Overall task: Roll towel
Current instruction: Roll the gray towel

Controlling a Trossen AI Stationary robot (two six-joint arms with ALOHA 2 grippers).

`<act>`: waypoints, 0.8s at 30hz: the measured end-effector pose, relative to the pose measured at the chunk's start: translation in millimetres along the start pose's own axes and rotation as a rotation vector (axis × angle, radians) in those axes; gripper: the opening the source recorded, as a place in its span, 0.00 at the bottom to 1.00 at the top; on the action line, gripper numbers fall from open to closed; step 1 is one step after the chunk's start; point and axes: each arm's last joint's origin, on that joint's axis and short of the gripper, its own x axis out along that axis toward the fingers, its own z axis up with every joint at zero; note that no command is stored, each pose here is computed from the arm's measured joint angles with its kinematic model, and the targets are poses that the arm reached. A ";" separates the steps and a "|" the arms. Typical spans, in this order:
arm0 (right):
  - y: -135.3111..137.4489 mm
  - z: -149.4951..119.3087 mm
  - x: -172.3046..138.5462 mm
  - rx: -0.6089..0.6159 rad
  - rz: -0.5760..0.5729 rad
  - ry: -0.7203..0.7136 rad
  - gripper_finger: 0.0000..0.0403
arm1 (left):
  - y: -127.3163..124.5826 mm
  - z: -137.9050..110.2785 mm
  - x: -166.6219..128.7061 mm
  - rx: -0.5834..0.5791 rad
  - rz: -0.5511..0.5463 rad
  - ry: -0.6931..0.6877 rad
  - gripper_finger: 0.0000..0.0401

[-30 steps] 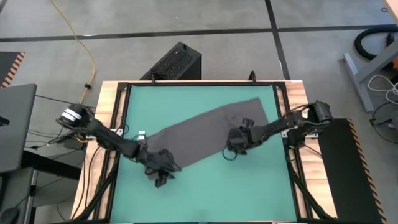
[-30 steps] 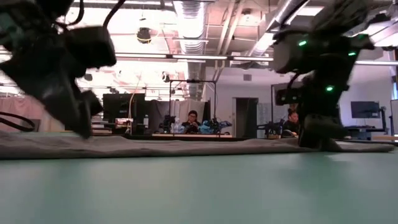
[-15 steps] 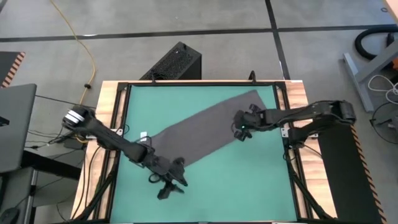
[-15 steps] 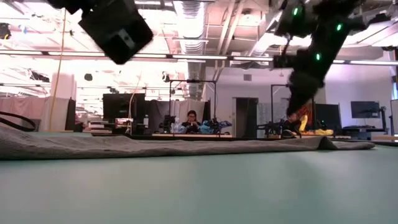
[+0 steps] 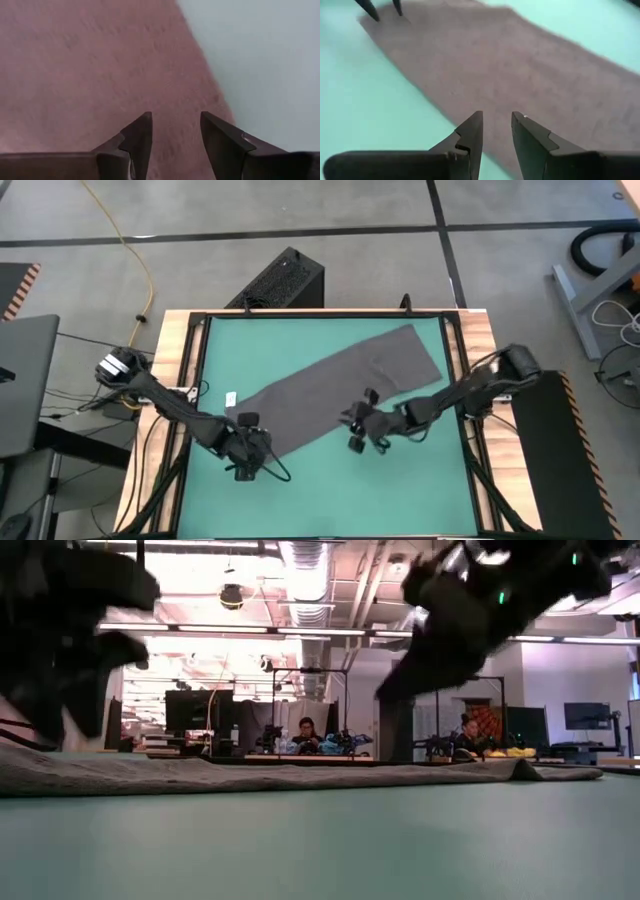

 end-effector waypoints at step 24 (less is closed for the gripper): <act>-25.6 15.3 -60.8 0.062 0.088 0.202 0.32 | -44.5 76.4 -7.6 0.207 -0.423 -0.455 0.39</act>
